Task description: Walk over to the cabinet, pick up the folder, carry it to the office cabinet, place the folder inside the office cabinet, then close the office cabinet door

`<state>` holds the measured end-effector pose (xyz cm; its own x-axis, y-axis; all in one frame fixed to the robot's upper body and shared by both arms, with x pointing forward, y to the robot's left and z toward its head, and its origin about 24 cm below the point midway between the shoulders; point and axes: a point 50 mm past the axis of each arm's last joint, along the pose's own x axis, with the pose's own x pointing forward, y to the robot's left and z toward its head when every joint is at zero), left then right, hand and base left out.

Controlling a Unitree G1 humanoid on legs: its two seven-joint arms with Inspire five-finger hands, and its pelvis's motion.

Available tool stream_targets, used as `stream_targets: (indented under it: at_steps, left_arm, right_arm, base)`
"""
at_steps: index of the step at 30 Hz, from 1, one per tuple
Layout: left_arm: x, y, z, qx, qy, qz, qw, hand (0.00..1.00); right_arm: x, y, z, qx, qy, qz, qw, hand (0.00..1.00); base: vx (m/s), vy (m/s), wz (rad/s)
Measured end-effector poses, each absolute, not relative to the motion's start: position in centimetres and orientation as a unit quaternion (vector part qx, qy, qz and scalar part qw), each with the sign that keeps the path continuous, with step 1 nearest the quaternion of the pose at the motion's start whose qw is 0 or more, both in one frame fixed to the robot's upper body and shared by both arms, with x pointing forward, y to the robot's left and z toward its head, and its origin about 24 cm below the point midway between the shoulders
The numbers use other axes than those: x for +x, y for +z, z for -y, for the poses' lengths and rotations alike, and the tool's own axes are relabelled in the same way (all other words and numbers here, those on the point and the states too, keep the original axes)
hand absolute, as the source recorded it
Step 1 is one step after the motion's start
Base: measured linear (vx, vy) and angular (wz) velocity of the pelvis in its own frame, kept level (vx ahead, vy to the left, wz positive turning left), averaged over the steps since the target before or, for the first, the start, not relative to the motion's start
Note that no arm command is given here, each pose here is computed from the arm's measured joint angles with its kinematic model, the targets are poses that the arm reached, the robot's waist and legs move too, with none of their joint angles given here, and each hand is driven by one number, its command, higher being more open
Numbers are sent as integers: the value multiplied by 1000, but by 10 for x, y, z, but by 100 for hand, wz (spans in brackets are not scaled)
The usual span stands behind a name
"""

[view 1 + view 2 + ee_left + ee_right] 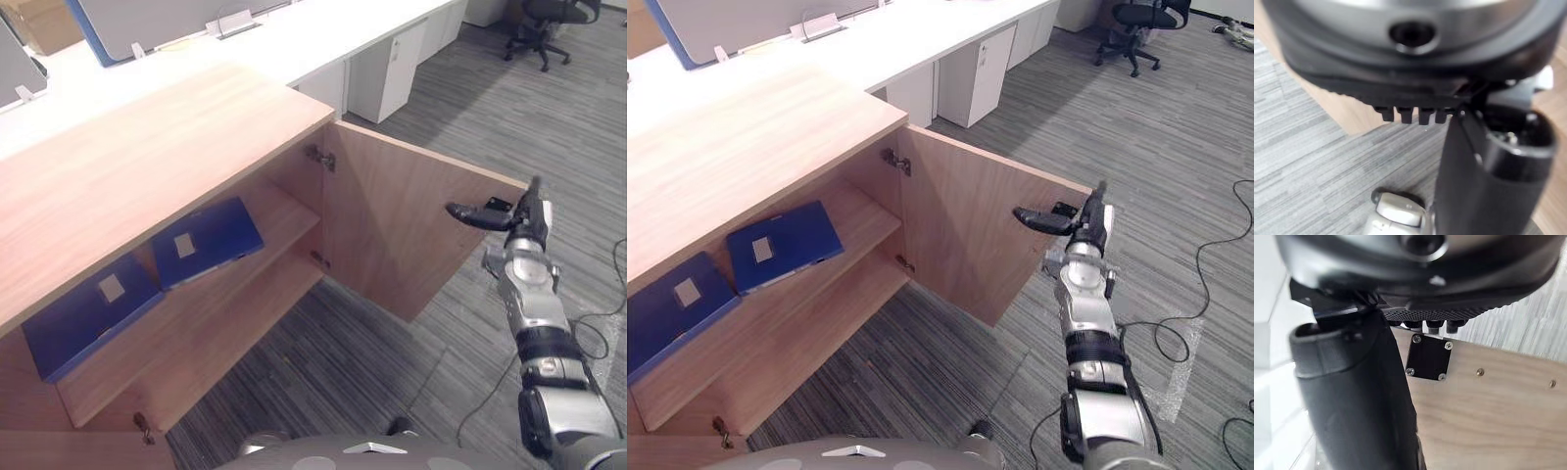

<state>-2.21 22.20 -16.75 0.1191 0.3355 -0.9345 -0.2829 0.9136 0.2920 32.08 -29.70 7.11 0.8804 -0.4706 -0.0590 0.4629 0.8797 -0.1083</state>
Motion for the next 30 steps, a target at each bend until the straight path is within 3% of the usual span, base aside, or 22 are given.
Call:
stream_targets:
  at_steps: [17, 20, 23, 25, 30]
  left_arm:
    - [-20, -165, -234, 31, 207, -621, 755, 100]
    - [-18, -164, -238, 29, 200, -620, 758, 100]
    - [-17, -162, -247, 30, 193, -619, 761, 100]
    - [-16, -161, -254, 41, 190, -617, 763, 100]
    - [-4, -159, -262, 61, 176, -610, 770, 100]
  right_arm:
    - [339, 77, 300, -109, -152, -83, 979, 100]
    - [332, 87, 308, -235, -58, -125, 962, 100]
    - [317, 105, 304, -354, 83, -169, 916, 100]
    - [305, 111, 279, -374, 211, -179, 885, 100]
    - [276, 110, 224, -356, 396, -157, 832, 100]
  base:
    - [-42, -41, -2]
    - [-6, -66, -6]
    - [18, -88, -18]
    - [21, -138, -34]
    - [-17, -99, -20]
